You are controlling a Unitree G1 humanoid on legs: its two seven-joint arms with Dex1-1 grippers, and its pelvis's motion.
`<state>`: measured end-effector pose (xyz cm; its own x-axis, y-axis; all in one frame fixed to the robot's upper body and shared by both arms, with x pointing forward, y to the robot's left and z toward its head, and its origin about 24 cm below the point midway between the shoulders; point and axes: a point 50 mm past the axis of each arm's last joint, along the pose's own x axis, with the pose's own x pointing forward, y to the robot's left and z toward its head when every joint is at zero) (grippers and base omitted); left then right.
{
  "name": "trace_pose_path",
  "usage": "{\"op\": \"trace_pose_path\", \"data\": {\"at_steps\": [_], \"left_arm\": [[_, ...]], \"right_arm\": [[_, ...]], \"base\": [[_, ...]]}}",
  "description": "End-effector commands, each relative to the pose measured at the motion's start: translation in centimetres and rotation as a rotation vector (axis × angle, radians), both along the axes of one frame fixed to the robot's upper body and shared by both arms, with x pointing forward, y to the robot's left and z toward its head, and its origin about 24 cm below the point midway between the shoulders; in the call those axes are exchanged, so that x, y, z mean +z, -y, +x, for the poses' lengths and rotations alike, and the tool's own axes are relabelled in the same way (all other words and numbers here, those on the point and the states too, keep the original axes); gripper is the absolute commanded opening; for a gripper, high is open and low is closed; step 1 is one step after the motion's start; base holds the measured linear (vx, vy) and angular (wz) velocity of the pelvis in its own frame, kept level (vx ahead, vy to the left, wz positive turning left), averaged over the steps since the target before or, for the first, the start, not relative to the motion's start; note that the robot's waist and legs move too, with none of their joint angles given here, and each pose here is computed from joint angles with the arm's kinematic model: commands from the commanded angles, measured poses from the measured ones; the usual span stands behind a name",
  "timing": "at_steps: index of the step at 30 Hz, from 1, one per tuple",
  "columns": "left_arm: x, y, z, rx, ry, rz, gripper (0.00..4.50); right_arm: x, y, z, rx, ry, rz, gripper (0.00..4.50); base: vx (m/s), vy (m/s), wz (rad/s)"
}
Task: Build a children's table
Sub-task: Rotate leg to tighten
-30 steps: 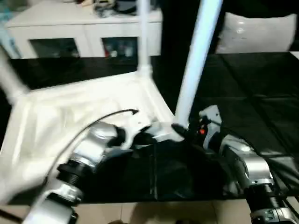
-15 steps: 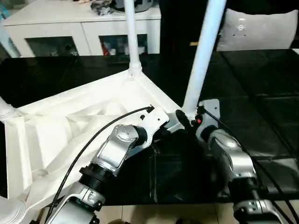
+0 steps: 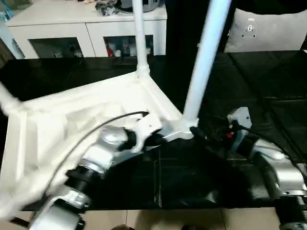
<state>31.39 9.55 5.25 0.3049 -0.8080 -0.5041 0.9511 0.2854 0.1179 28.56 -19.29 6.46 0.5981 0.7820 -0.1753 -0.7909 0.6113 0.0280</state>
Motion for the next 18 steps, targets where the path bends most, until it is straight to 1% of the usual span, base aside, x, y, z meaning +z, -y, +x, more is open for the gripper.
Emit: {"op": "trace_pose_path", "data": {"at_steps": [1,4,5,6,10,12,15,16,18], "left_arm": [[1.3,0.5,-0.1,-0.176,0.047,0.015,0.0],[1.3,-0.1,-0.5,-0.295,0.031,0.048,0.0],[1.3,-0.2,-0.5,-0.301,0.031,0.049,0.0],[1.2,-0.4,-0.6,-0.341,0.026,0.065,0.0],[1.4,-0.7,-0.6,-0.408,0.013,0.087,0.0],[1.5,-0.7,-0.6,-0.435,0.017,0.098,0.0],[1.5,-0.7,-0.5,-0.451,0.021,0.101,0.0],[1.6,-0.8,-0.5,-0.457,0.022,0.101,0.0],[1.6,-0.7,-0.5,-0.475,0.024,0.103,0.0]], "right_arm": [[0.6,-0.2,0.2,0.1,0.008,-0.053,4.48],[0.8,-0.1,0.1,0.204,0.002,-0.115,4.48],[0.8,0.0,0.1,0.209,0.001,-0.118,4.48],[0.8,0.0,0.0,0.256,-0.013,-0.145,4.48],[0.5,-0.2,-0.2,0.373,-0.065,-0.205,4.48],[0.3,-0.5,-0.3,0.418,-0.084,-0.212,4.48],[0.3,-0.8,-0.4,0.446,-0.088,-0.219,4.48],[0.3,-0.8,-0.3,0.451,-0.085,-0.222,4.2],[0.3,-1.2,-0.1,0.457,-0.087,-0.21,4.2]], "base": [[0.0,0.0,0.0],[0.0,0.0,0.0],[0.0,0.0,0.0],[0.0,0.0,0.0],[0.0,0.0,0.0],[0.0,0.0,0.0],[0.0,0.0,0.0],[0.0,0.0,0.0],[0.0,0.0,0.0]]}}
